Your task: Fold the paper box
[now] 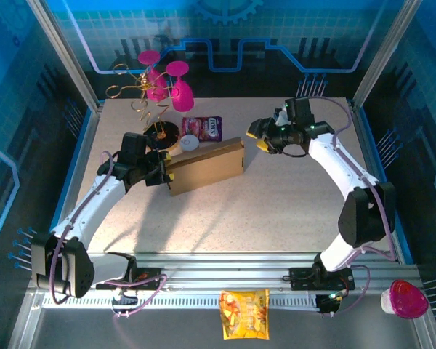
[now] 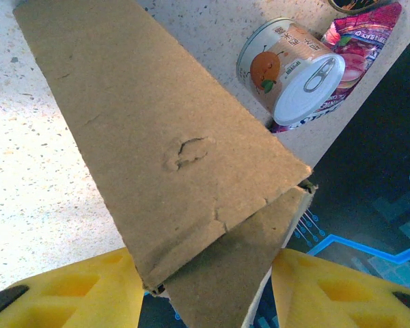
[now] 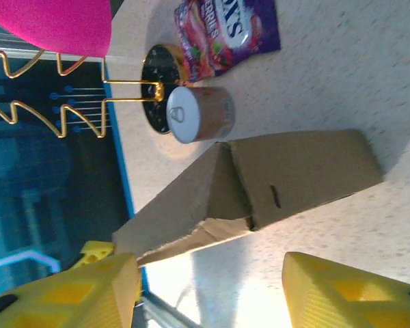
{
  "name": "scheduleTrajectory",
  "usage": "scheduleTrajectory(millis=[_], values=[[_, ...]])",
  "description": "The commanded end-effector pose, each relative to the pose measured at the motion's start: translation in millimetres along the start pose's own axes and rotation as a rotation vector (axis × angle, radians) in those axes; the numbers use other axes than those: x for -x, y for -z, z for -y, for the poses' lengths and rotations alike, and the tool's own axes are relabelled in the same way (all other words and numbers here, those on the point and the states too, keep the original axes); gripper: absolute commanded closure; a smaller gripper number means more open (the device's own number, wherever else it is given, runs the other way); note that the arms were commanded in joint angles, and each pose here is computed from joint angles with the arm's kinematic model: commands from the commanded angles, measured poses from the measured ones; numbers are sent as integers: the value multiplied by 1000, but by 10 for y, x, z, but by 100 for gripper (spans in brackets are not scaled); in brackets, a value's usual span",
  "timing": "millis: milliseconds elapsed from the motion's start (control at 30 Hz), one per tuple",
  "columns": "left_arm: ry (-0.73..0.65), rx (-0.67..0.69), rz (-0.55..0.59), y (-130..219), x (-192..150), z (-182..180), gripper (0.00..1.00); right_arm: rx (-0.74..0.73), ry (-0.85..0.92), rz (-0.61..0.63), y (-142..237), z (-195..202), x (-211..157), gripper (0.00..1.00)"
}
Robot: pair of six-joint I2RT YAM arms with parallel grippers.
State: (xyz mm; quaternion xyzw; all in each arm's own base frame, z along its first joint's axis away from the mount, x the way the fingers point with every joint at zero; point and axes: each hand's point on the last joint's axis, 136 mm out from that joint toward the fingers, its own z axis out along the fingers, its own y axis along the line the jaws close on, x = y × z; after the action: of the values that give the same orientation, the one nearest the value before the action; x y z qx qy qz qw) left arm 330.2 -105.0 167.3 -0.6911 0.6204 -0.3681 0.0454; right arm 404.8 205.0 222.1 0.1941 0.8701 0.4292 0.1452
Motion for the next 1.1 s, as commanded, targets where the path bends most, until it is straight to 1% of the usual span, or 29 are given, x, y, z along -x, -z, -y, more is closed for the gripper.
scheduleTrajectory(millis=[0,67,200,433,533,600,700,767,867,1067], values=[[32,104,55,-49,140,-327,49,121,-229,-64,-182,-192,-45,40],[32,102,55,-49,140,-324,49,138,-280,-81,-270,-199,-65,39],[30,97,54,-42,135,-312,48,95,-344,-131,-397,-84,-172,40],[26,89,51,-47,128,-289,48,46,-385,-133,-493,167,-184,41],[25,87,48,-46,119,-279,47,30,-400,-135,-557,256,-161,50],[23,79,43,-43,106,-255,45,20,-409,-138,-593,325,-165,55],[1,61,29,-31,73,-201,40,14,-419,-139,-608,382,-180,66],[-28,55,25,-15,63,-182,37,9,-420,-139,-601,404,-190,69],[-40,47,17,13,56,-161,35,-1,-425,-132,-578,446,-190,78],[-98,3,21,228,18,-56,31,-17,-418,-127,-542,475,-174,81]])
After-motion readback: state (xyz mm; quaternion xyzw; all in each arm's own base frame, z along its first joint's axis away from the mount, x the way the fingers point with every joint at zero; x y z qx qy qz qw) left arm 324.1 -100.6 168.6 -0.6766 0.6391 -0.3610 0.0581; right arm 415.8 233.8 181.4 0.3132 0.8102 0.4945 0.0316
